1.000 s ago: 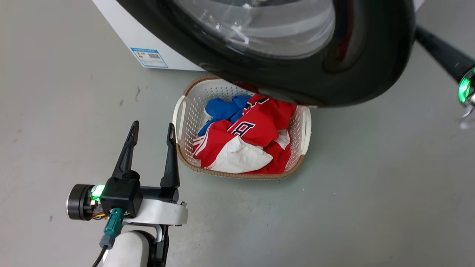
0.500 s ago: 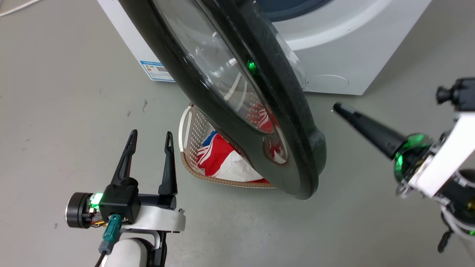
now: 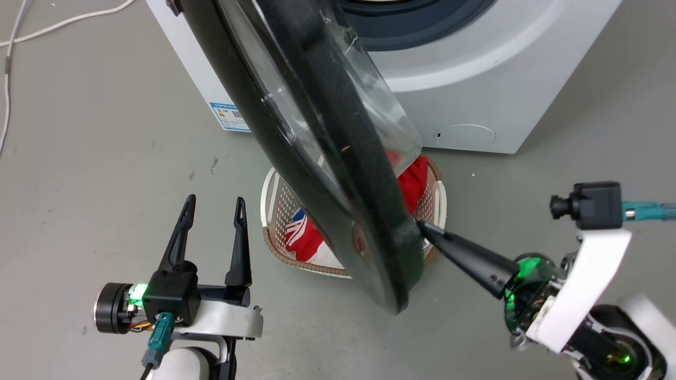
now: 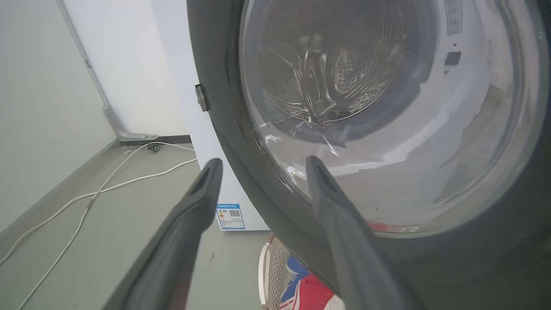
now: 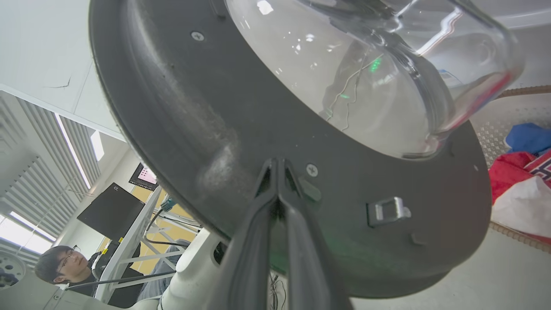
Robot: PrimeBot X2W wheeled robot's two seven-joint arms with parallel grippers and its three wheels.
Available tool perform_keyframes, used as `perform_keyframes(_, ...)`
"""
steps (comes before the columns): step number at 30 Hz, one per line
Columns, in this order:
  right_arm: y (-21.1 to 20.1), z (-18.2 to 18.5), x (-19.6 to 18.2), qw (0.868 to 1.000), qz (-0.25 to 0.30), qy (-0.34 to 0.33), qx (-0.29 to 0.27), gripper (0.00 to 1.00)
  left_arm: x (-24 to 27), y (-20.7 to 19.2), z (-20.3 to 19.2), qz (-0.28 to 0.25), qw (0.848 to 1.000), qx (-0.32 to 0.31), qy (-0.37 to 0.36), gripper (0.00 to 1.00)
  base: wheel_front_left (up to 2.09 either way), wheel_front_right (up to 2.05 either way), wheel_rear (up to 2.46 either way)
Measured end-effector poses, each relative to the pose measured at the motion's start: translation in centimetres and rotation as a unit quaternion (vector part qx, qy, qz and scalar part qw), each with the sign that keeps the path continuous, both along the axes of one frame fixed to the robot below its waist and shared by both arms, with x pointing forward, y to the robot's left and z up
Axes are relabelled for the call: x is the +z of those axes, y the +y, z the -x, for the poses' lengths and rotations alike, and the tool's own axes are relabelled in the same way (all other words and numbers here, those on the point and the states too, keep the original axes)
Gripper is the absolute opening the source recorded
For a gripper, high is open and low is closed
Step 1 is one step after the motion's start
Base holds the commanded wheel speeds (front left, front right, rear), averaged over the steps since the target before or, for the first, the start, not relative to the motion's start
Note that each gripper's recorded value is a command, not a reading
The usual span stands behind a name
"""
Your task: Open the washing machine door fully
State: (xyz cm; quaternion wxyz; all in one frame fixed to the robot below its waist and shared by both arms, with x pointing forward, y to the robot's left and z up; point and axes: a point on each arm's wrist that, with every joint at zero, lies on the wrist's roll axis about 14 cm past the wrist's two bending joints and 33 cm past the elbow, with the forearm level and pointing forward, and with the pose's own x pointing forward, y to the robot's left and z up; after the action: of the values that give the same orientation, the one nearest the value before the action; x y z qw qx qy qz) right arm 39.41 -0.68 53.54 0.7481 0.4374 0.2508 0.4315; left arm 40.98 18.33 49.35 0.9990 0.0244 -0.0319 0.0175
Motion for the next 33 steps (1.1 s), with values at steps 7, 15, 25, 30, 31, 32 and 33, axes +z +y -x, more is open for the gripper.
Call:
perform_keyframes(7, 2.3, 2.4, 0.0, 0.999, -0.023, 0.019, 0.026, 0.00, 0.6, 0.2, 0.6, -0.002, 1.000, 0.003, -0.007, 1.00, 0.00, 0.00, 0.00)
perform_keyframes(15, 4.4, 4.5, -0.2, 0.998, -0.039, 0.040, 0.043, 0.00, 1.1, 0.3, 1.2, -0.005, 1.000, 0.004, -0.012, 1.00, 0.00, 0.00, 0.00)
perform_keyframes(25, 3.0, 4.5, 0.1, 0.997, -0.061, 0.039, -0.030, 0.00, 1.8, 0.3, 2.5, -0.005, 1.000, 0.003, -0.019, 1.00, 0.00, 0.00, 0.00)
perform_keyframes(30, -0.3, 2.9, 1.3, 0.989, -0.065, -0.010, -0.130, 0.00, 2.2, 0.2, 3.1, -0.005, 1.000, 0.000, -0.024, 1.00, 0.00, 0.00, 0.00)
perform_keyframes(31, -1.2, 2.5, 1.6, 0.986, -0.066, -0.025, -0.154, 0.00, 2.2, 0.2, 3.3, -0.005, 1.000, 0.000, -0.025, 1.00, 0.00, 0.00, 0.00)
perform_keyframes(32, -2.3, 2.1, 2.0, 0.981, -0.062, -0.044, -0.180, 0.00, 2.3, 0.1, 3.5, -0.006, 1.000, -0.001, -0.027, 1.00, 0.00, 0.00, 0.00)
perform_keyframes(33, -3.3, 1.9, 2.3, 0.975, -0.056, -0.064, -0.204, 0.00, 2.4, 0.1, 3.6, -0.006, 1.000, -0.001, -0.028, 1.00, 0.00, 0.00, 0.00)
